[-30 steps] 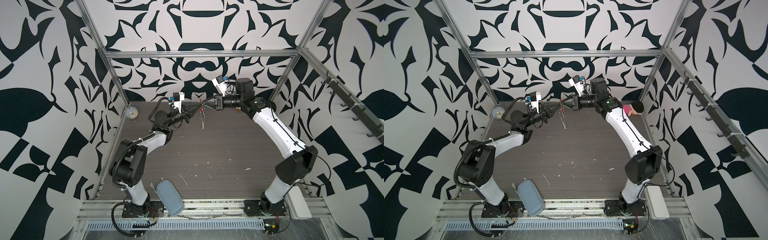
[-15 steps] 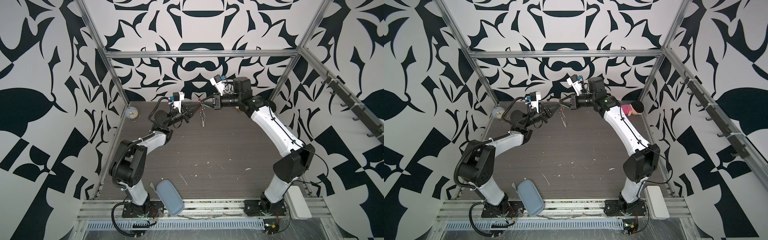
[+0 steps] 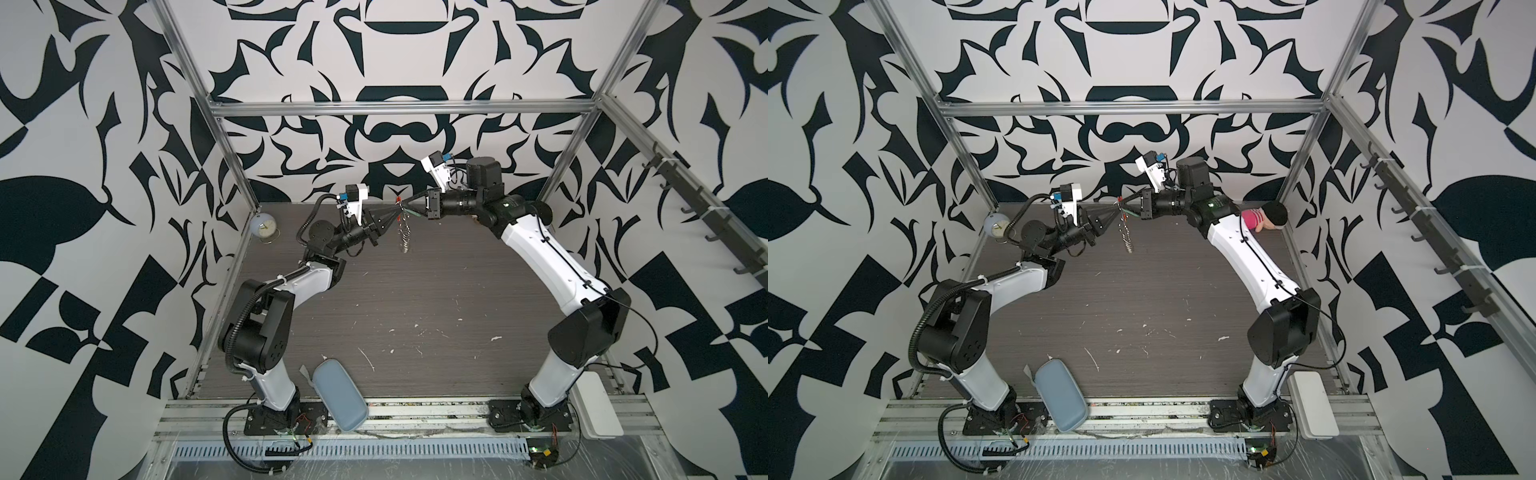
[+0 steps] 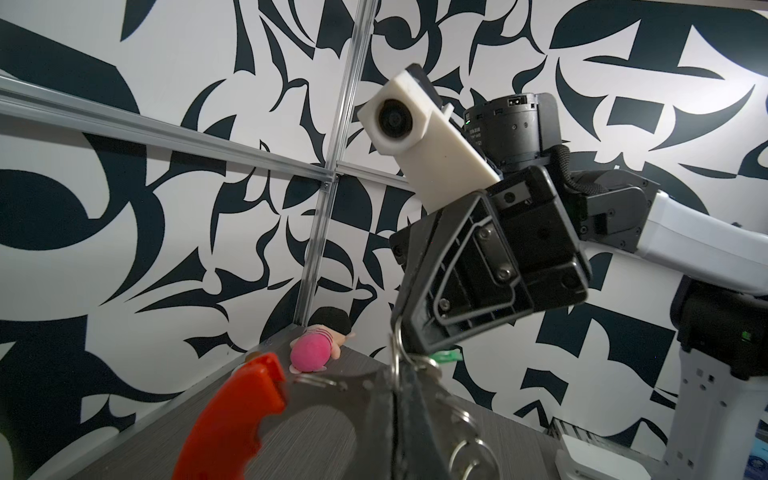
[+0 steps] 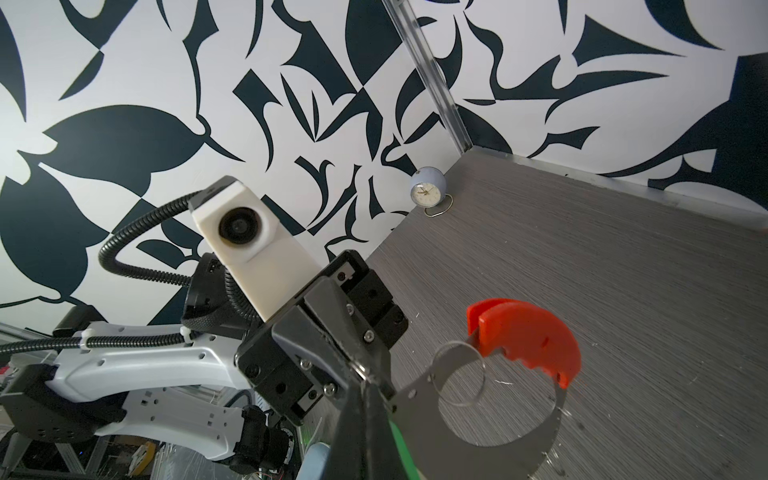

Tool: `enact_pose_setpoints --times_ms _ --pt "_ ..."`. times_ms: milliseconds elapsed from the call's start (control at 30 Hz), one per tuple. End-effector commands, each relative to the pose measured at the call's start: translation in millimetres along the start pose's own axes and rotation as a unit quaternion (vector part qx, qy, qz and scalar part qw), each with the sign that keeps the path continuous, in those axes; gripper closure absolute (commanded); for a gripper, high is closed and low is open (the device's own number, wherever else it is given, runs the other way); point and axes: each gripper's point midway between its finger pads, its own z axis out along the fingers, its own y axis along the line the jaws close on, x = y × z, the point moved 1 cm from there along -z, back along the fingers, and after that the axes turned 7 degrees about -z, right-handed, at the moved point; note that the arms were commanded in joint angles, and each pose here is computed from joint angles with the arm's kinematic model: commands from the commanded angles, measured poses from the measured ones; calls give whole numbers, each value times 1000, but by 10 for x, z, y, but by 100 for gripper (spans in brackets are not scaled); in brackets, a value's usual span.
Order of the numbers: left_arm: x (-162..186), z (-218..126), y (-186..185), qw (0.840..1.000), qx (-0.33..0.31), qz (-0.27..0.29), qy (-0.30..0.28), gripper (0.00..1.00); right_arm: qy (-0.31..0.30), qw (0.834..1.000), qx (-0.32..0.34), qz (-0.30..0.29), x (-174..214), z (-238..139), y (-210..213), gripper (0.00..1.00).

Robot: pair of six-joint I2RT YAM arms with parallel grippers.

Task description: Put the keys on the keyring

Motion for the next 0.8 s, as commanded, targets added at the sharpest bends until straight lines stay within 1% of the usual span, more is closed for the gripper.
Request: enact_pose_setpoints --times_ms 0,200,400,567,767 --pt "-376 25 -346 995 47 67 -56 100 5 998 36 47 136 -22 -227 100" --pt "-432 24 -364 994 45 70 -64 100 5 997 39 72 231 -35 -293 100" --pt "-452 25 -358 994 42 69 -69 100 -2 993 58 100 299 -87 -396 100" --pt "-472 26 -355 994 40 72 -73 100 -14 988 74 137 336 -94 -474 100" --pt "-482 40 -356 994 41 75 -74 100 -18 985 66 161 333 -81 -458 100"
